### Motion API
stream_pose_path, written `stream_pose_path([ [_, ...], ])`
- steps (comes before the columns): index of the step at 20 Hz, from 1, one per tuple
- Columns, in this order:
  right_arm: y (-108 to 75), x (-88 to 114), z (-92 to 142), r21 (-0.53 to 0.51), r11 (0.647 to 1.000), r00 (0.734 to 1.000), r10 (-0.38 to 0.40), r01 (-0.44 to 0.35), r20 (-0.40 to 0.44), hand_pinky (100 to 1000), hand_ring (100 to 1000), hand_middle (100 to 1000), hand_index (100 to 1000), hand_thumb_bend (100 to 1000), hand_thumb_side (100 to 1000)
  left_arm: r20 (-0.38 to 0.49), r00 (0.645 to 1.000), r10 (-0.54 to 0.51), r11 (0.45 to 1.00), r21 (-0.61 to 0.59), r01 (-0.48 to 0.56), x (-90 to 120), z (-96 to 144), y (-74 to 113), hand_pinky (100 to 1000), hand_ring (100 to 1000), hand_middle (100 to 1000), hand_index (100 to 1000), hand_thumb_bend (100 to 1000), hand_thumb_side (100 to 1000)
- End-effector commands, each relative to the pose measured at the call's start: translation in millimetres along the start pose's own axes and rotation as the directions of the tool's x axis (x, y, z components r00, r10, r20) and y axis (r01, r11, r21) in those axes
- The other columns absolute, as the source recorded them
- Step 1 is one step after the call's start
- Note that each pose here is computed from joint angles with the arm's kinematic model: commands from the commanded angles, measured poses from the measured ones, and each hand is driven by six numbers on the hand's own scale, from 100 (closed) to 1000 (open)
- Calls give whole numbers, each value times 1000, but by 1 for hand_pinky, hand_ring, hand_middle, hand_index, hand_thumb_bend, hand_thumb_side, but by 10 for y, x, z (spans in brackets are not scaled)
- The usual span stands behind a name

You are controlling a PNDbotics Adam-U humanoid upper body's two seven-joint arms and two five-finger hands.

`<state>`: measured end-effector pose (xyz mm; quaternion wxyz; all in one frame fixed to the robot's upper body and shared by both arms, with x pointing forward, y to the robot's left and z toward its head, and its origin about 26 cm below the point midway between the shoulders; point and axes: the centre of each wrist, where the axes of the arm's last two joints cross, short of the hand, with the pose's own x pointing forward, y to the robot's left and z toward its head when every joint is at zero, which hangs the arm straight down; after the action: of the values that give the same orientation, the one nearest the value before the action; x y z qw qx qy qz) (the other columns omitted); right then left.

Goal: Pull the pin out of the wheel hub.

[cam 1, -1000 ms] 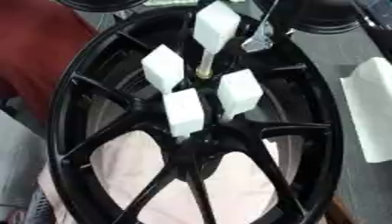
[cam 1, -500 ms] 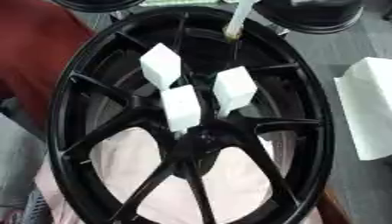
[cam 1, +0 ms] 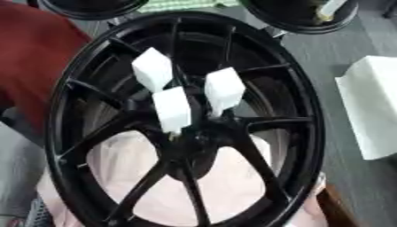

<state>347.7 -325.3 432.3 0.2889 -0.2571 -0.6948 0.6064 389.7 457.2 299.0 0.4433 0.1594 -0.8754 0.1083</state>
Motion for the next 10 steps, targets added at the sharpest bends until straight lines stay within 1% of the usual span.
stream_pose_path([
  [1, -222, -22, 443, -105, 993, 995, 42, -51, -88, 816, 696, 465, 479, 115, 100, 56, 998, -34, 999, 27, 33, 237, -79, 184, 817, 840, 852, 842, 511, 788],
  [3, -163, -132, 641, -134, 990, 987, 19, -41, -157, 815, 695, 468, 483, 108, 100, 56, 998, -41, 999, 36, 39, 238, -70, 224, 817, 840, 851, 842, 510, 787],
  [5, -79, -246, 810, -153, 988, 974, -6, -29, -227, 815, 695, 470, 484, 107, 100, 54, 997, -48, 998, 45, 46, 235, -59, 265, 816, 841, 852, 842, 509, 788],
  [8, 68, -422, 1017, -165, 986, 943, -45, -10, -330, 812, 695, 478, 491, 110, 100, 52, 997, -54, 997, 58, 51, 228, -45, 313, 816, 841, 852, 842, 509, 787],
  [10, 168, -527, 1129, -184, 983, 922, -73, 1, -381, 812, 694, 482, 495, 106, 100, 49, 997, -57, 997, 61, 54, 218, -36, 331, 815, 841, 851, 842, 510, 786],
])
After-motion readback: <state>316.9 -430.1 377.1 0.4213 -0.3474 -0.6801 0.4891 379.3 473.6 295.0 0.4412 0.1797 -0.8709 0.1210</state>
